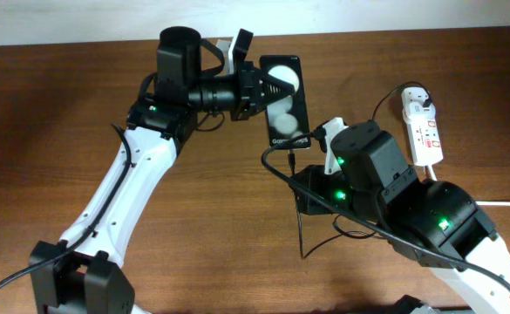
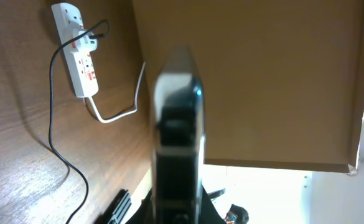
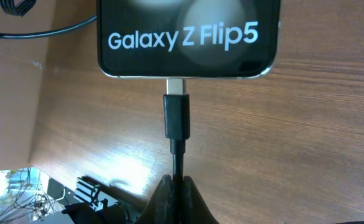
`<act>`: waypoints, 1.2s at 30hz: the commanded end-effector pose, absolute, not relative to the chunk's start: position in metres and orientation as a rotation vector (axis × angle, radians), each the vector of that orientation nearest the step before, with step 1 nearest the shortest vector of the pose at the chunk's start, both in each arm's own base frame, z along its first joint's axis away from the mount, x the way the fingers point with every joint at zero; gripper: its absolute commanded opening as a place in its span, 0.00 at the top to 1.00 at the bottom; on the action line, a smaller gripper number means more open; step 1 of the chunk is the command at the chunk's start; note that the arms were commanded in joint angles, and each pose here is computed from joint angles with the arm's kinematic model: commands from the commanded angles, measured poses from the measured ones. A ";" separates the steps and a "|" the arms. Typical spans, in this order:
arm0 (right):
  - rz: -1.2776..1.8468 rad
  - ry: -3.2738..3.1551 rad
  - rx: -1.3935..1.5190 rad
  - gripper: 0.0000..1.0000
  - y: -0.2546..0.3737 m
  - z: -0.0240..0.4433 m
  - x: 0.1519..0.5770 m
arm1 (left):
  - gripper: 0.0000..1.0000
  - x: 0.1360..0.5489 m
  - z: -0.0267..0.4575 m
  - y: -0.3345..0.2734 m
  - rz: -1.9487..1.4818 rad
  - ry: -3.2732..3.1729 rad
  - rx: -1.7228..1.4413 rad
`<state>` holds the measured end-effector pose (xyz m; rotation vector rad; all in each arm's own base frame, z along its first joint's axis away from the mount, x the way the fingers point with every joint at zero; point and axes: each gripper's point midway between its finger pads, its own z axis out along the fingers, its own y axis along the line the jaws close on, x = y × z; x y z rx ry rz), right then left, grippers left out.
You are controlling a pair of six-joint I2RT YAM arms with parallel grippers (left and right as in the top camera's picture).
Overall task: Plug charger to phone and switch on socket
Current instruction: 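Push the USB-C plug into the phone's port with the right gripper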
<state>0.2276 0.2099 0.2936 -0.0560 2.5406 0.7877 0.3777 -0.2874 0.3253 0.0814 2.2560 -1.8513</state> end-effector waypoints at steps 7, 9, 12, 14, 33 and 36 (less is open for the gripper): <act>0.782 2.542 -0.075 0.96 0.211 0.292 0.226 | 1.00 0.372 0.338 -0.289 -1.881 2.229 0.145; 0.782 2.542 -0.076 0.96 0.211 0.292 0.226 | 1.00 0.372 0.338 -0.289 -1.881 2.229 0.146; 0.782 2.541 -0.076 0.96 0.211 0.293 0.227 | 1.00 0.372 0.337 -0.289 -1.881 2.236 0.139; 0.784 2.537 -0.076 0.96 0.211 0.293 0.227 | 1.00 0.371 0.334 -0.289 -1.883 2.255 0.123; 0.763 2.518 -0.064 0.96 0.209 0.295 0.232 | 1.00 0.362 0.335 -0.290 -1.892 2.230 0.236; 0.763 2.519 -0.064 0.96 0.209 0.295 0.232 | 1.00 0.362 0.335 -0.290 -1.884 2.221 0.256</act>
